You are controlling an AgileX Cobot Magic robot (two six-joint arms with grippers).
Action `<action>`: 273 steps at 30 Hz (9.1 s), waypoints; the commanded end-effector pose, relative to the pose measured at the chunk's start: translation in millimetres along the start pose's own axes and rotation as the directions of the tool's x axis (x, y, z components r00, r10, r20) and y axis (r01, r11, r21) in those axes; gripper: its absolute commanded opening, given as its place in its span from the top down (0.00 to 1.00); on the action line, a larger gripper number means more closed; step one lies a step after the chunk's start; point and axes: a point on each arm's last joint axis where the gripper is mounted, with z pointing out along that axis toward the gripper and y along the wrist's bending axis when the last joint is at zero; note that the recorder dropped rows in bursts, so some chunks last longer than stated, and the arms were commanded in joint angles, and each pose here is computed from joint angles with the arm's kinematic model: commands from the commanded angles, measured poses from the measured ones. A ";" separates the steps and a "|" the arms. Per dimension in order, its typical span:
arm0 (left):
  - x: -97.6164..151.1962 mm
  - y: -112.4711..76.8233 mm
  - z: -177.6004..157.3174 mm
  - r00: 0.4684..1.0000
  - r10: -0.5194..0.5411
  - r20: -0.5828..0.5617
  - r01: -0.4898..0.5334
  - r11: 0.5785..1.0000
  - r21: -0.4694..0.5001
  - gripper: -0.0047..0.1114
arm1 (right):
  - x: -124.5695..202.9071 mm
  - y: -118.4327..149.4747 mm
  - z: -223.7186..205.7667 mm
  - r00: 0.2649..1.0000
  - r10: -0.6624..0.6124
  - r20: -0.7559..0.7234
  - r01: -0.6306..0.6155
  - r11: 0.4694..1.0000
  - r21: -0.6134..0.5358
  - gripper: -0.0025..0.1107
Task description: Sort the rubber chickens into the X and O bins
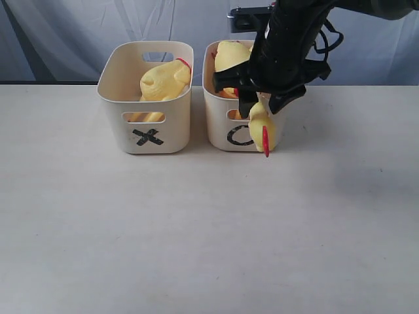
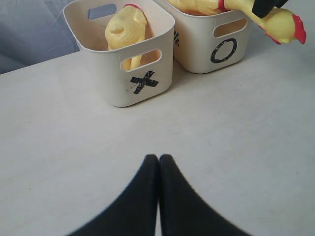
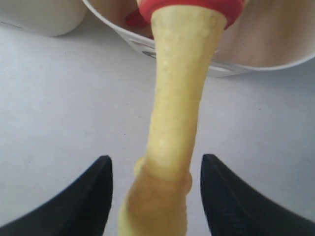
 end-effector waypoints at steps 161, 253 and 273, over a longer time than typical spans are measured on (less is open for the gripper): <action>41.9 9.1 -28.8 0.960 0.166 0.225 -0.076 0.930 -0.360 0.96 | 349.5 -87.6 -84.2 -0.116 0.045 0.992 -0.186 0.980 -0.066 0.98; 92.4 15.5 18.3 0.955 0.038 0.293 0.066 0.939 -0.337 0.96 | 364.9 -103.3 -32.5 0.506 -0.025 0.862 -0.304 0.930 0.205 0.98; 94.4 22.6 15.6 0.960 0.022 0.277 0.110 0.884 -0.454 0.96 | 362.9 -97.4 -31.7 0.505 -0.044 0.862 -0.202 0.965 0.168 0.98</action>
